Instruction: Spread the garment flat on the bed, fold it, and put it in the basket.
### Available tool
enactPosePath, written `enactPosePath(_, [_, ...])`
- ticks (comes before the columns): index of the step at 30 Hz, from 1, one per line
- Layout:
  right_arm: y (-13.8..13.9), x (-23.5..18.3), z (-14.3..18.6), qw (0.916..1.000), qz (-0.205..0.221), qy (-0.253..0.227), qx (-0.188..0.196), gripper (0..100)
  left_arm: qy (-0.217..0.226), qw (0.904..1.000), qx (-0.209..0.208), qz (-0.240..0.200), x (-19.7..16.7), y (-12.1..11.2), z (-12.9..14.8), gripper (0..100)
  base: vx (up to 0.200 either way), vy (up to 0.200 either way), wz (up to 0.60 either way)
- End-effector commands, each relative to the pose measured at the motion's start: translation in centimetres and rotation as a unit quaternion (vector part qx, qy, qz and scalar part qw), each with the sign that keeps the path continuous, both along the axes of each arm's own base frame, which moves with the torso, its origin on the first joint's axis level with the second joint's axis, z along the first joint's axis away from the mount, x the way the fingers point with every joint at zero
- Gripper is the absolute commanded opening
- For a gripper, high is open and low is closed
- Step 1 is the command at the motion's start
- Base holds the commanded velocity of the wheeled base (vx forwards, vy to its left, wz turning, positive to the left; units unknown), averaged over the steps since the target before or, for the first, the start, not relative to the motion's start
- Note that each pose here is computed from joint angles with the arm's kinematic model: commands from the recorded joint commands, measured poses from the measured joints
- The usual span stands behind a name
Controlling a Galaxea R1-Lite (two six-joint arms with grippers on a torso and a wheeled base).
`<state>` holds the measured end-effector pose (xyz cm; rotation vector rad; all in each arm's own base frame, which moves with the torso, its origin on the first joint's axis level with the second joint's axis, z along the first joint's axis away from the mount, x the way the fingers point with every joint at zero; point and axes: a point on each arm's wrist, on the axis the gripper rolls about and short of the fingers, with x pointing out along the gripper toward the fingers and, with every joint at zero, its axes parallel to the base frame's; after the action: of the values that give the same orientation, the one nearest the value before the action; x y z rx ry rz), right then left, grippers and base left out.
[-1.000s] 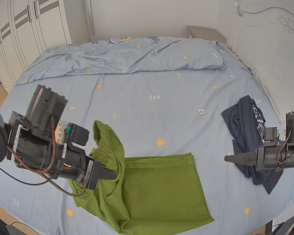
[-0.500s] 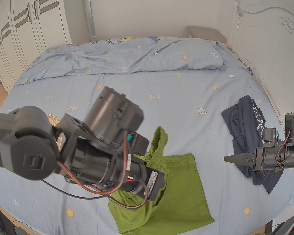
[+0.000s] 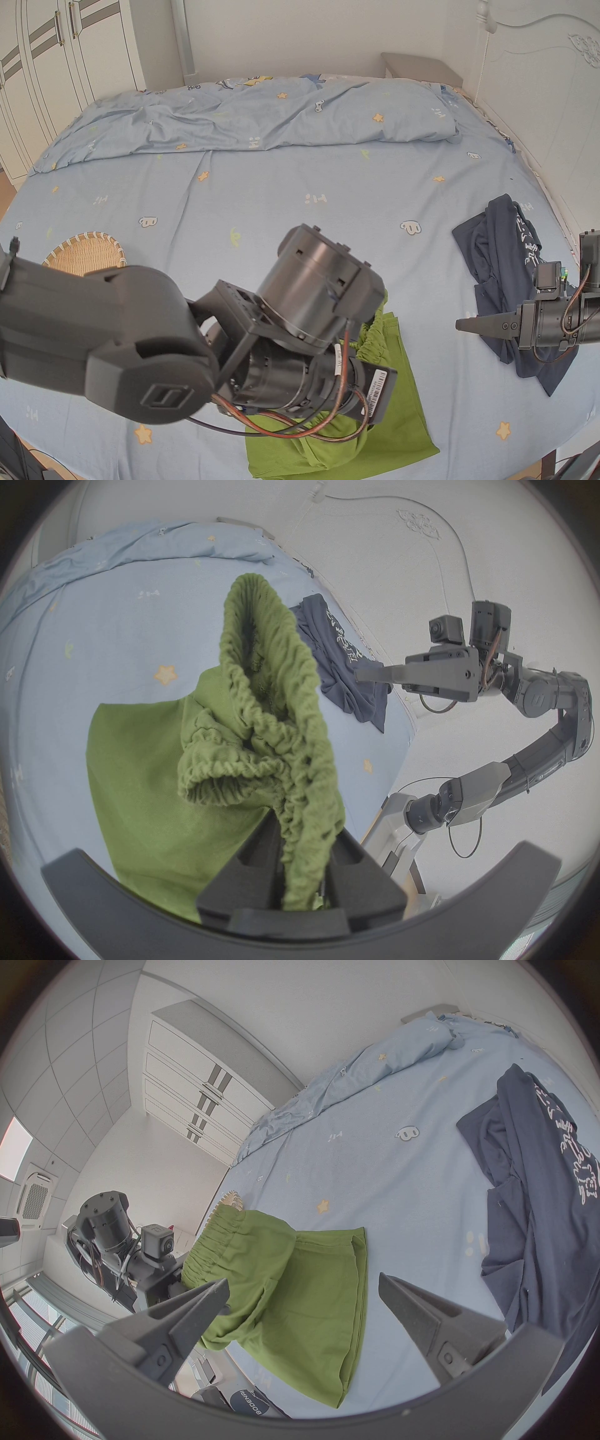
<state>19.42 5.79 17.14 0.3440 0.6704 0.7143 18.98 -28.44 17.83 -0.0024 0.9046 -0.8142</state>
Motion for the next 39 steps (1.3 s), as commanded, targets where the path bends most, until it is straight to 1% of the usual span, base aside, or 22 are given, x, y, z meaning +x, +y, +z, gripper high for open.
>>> enactPosePath(1, [0.0, 0.3, -0.3, 1.0, 0.0, 0.006, -0.002, 100, 0.007, 0.9998, 0.01, -0.014, -0.4, -1.4, -1.5, 0, 0.0, 0.0, 0.0])
enactPosePath(6, [0.0, 0.2, -0.3, 1.0, 0.0, 0.006, -0.001, 100, 0.008, 0.9997, 0.012, -0.021, -0.5, -2.3, -2.6, 0, 0.0, 0.0, 0.0])
enactPosePath(7, [0.0, 0.3, -0.3, 1.0, 0.0, 0.006, -0.002, 100, 0.008, 0.9996, 0.012, -0.023, -0.5, -2.5, -2.7, 100, 0.0, 0.0, 0.0])
enactPosePath(12, [0.1, 0.2, -0.3, 1.0, 0.001, 0.006, -0.001, 100, 0.011, 0.9998, -0.003, -0.016, -0.5, -3.1, -3.0, 100, 0.0, 0.0, 0.0])
enactPosePath(13, [0.1, 0.3, -0.3, 1.0, 0.001, 0.006, -0.002, 100, 0.01, 0.9993, -0.032, -0.016, -1.1, -3.9, -3.0, 100, 0.0, 0.0, 0.0])
enactPosePath(17, [0.1, 0.2, -0.3, 1.0, 0.003, 0.007, -0.002, 100, 0.0, 0.9972, -0.074, -0.011, -1.2, -4.3, -3.0, 100, 0.0, 0.0, 0.0])
enactPosePath(18, [0.1, 0.2, -0.3, 1.0, 0.003, 0.007, -0.002, 100, 0.0, 0.9971, -0.075, -0.01, -1.1, -4.3, -3.0, 100, 0.0, 0.0, 0.0])
enactPosePath(19, [0.2, 0.2, -0.4, 1.0, 0.004, 0.008, -0.002, 100, 0.0, 0.9953, -0.097, 0.002, -0.9, -4.2, -2.8, 100, 0.0, 0.0, 0.0])
enactPosePath(22, [0.5, 0.0, -0.6, 0.9998, 0.014, 0.012, -0.002, 100, 0.015, 0.992, -0.122, 0.031, -0.4, -3.8, -2.4, 100, 0.0, 0.0, 0.0])
enactPosePath(24, [1.4, -0.5, -0.8, 0.9992, 0.038, 0.016, -0.004, 100, 0.02, 0.9883, -0.137, 0.064, 0.8, -2.2, -1.6, 100, 0.0, 0.0, 0.0])
enactPosePath(26, [2.4, -0.7, -0.6, 0.9981, 0.061, 0.011, -0.003, 100, 0.021, 0.982, -0.152, 0.11, 2.5, 0.7, -0.5, 100, 0.0, 0.0, 0.0])
enactPosePath(27, [2.7, -0.6, -0.4, 0.9977, 0.068, 0.005, -0.001, 100, 0.02, 0.9793, -0.155, 0.129, 3.3, 2.1, -0.5, 100, 0.0, 0.0, 0.0])
enactPosePath(28, [2.9, -0.5, -0.3, 0.9974, 0.072, 0.003, 0.001, 100, 0.02, 0.978, -0.155, 0.138, 3.7, 2.7, -0.4, 100, 0.0, 0.0, 0.0])
enactPosePath(29, [3.5, 0.3, -0.1, 0.9967, 0.08, -0.007, 0.007, 100, 0.022, 0.9732, -0.159, 0.165, 5.2, 4.9, -0.4, 100, 0.0, 0.0, 0.0])
enactPosePath(31, [4.7, 2.0, -0.3, 0.9959, 0.089, -0.008, 0.007, 100, 0.031, 0.9676, -0.161, 0.192, 6.3, 7.5, -0.7, 100, 0.0, 0.0, 0.0])
enactPosePath(34, [6.7, 3.4, -1.6, 0.9937, 0.111, 0.015, 0.0, 100, 0.062, 0.9612, -0.15, 0.223, 7.1, 10.2, -2.5, 100, 0.0, 0.0, 0.0])
enactPosePath(35, [7.1, 3.6, -2.0, 0.9928, 0.118, 0.022, -0.004, 100, 0.069, 0.9591, -0.15, 0.23, 7.2, 10.8, -3.0, 100, 0.0, 0.0, 0.0])
enactPosePath(36, [7.1, 3.6, -2.0, 0.9928, 0.118, 0.022, -0.004, 100, 0.069, 0.9591, -0.15, 0.23, 7.2, 10.8, -3.0, 100, 0.0, 0.0, 0.0])
enactPosePath(37, [8.2, 3.7, -3.0, 0.9899, 0.136, 0.04, -0.009, 100, 0.073, 0.9546, -0.153, 0.245, 7.7, 12.1, -4.1, 100, 0.0, 0.0, 0.0])
enactPosePath(39, [9.7, 3.5, -4.3, 0.9854, 0.158, 0.061, -0.019, 100, 0.081, 0.9508, -0.152, 0.257, 8.4, 13.1, -6.0, 100, 0.0, 0.0, 0.0])
